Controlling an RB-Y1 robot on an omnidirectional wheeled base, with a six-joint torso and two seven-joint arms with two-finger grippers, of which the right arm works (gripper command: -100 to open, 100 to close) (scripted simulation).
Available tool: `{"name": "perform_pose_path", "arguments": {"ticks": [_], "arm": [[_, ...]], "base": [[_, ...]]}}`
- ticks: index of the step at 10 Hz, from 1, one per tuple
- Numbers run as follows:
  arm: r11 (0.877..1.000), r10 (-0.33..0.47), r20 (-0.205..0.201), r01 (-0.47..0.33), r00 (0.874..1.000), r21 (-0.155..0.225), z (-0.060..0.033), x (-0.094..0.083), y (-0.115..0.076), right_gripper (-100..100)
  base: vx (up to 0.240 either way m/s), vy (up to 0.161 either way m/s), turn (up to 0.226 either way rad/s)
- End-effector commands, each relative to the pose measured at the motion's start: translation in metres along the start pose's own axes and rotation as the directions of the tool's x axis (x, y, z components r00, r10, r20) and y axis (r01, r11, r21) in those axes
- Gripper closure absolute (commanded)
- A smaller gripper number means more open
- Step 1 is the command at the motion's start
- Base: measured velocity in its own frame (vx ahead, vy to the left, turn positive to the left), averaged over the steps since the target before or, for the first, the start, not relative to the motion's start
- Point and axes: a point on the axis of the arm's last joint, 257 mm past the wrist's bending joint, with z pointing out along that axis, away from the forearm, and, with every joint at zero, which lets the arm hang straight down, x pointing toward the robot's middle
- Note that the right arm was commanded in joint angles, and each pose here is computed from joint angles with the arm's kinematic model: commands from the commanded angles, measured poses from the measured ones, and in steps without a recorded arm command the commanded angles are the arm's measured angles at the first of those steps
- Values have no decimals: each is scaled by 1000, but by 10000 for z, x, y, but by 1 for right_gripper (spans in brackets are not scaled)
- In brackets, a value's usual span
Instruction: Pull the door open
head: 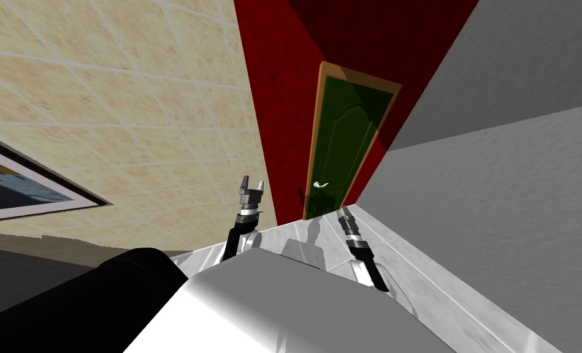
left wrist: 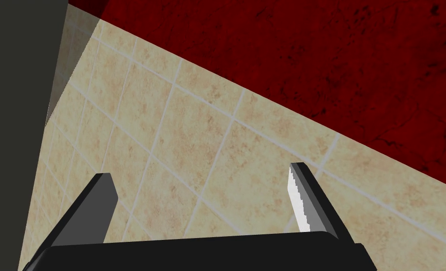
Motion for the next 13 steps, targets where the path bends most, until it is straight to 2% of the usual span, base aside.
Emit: {"name": "perform_pose_path", "arguments": {"ticks": [1,13], "arm": [[1000,3,-9,-3,1000,19,-20,-18,-113,-100],[987,23,-60,-13,998,158,-221,-186,-830,-100]], "base": [[98,-27,91],[93,-34,84]]}}
